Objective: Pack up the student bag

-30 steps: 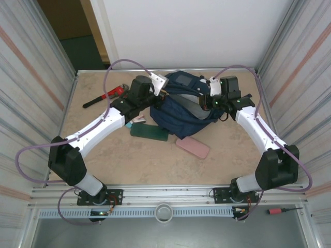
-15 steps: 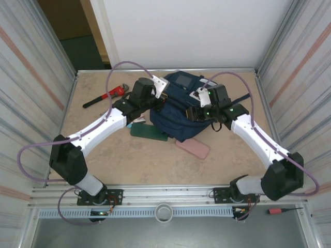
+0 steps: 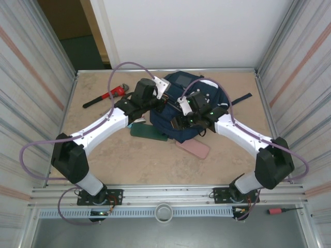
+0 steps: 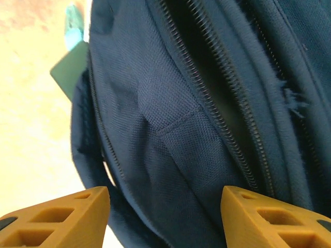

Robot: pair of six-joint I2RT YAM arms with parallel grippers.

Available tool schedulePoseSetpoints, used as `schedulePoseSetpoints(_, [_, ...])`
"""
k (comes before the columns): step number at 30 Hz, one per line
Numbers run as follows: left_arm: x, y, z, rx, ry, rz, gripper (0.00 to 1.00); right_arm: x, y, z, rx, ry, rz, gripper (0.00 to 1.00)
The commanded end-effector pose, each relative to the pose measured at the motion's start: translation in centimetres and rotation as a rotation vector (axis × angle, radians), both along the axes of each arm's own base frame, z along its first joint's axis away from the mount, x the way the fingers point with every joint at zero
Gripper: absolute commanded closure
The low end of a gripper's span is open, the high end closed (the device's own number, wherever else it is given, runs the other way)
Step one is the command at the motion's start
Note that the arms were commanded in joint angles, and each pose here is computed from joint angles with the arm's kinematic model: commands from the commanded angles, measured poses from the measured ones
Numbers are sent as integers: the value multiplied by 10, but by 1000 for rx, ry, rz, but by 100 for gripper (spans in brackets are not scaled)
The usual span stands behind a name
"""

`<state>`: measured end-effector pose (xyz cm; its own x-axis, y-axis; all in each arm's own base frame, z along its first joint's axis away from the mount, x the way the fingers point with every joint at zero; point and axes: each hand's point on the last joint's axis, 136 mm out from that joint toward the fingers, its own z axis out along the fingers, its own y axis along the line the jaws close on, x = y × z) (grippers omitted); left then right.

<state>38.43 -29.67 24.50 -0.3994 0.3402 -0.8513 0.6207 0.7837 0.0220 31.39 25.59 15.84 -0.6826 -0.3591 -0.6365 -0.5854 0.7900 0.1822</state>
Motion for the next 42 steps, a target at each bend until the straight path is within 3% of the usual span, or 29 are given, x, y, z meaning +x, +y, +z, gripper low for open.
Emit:
schedulePoseSetpoints(1, [5,-8,18,-47,-50,3,100,7,-9,-15,-109,-44,-4,41])
schedulePoseSetpoints(6, [8,-1,2,-26,-29,27,100,9,-23,-34,-243,-67,-15,43])
schedulePoseSetpoints(7, [9,2,-2,-26,-19,36,100,10,-26,-37,-259,-67,-20,48])
schedulePoseSetpoints(11, [17,15,-19,-22,5,78,100,8,-32,-46,-267,-59,-38,85])
schedulePoseSetpoints(14, [25,27,-32,-16,24,115,100,4,-36,-48,-246,-52,-52,100])
schedulePoseSetpoints(28, [60,86,-62,-3,57,254,100,1,-89,-19,-90,-26,-220,100])
schedulePoseSetpoints(32, [56,80,-59,-33,69,233,100,2,-111,-19,-68,21,-306,100])
schedulePoseSetpoints(35, [43,65,-58,-55,74,185,100,-2,-107,-17,-13,43,-284,100])
schedulePoseSetpoints(39, [26,44,-61,-143,129,53,100,-2,-106,-13,52,56,-289,100])
schedulePoseSetpoints(40, [23,40,-62,-168,143,21,98,-1,-112,-14,61,68,-316,100])
schedulePoseSetpoints(42, [20,37,-66,-179,167,-11,80,0,-128,-21,40,93,-395,100])
